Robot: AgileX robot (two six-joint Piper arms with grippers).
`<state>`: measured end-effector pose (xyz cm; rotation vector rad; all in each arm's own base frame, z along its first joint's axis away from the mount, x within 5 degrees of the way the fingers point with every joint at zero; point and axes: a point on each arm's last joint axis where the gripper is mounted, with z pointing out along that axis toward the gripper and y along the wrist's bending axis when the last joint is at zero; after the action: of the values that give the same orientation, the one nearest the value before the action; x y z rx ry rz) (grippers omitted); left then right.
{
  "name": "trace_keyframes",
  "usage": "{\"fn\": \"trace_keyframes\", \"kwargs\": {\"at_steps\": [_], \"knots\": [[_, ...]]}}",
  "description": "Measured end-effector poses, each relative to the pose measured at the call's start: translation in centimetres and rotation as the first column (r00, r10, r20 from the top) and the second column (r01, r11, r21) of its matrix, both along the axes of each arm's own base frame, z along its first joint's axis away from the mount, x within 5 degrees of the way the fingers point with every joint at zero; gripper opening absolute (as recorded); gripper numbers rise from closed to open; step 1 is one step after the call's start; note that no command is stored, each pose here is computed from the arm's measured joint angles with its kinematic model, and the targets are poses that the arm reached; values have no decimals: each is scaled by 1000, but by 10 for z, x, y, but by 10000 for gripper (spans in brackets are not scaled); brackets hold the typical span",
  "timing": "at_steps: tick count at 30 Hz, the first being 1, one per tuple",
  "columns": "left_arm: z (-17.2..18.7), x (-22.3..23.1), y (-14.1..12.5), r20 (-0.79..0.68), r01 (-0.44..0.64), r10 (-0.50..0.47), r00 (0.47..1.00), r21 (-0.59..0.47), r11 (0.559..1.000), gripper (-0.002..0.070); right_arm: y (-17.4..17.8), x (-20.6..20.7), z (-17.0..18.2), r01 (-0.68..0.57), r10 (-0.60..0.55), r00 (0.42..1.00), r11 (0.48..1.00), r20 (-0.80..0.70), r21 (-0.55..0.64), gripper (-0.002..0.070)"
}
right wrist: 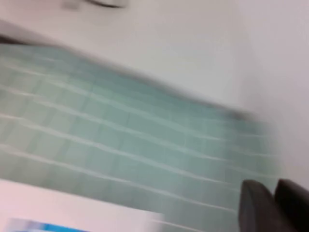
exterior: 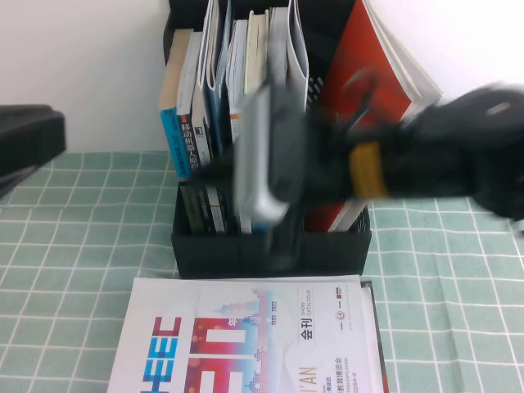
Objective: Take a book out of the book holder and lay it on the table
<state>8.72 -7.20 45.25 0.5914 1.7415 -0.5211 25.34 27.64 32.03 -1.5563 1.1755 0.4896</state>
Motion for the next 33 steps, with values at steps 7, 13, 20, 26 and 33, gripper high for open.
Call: {"fn": "trace_keyframes", "kwargs": {"at_steps": [7, 13, 20, 26, 33], "knots": [[7, -9, 21, 135, -105, 97, 986, 49, 993, -3, -87, 15, 92, 596, -628, 703, 776, 334, 205, 4], [8, -10, 43, 143, -278, 269, 952, 49, 959, -3, -145, 11, 76, 915, -840, 399, 389, 367, -103, -1], [15, -5, 55, 198, -416, 408, 891, -3, 909, -3, -143, -33, 7, 590, -784, 621, 466, 3, -659, -1], [20, -3, 49, 285, -376, 379, 880, -68, 924, -3, -148, -78, -19, 478, -686, 699, 660, -205, -580, -1], [-19, 12, 31, 238, -323, 328, 914, -60, 944, -3, -179, -126, -54, 545, -653, 727, 736, -210, -402, -1]]}}
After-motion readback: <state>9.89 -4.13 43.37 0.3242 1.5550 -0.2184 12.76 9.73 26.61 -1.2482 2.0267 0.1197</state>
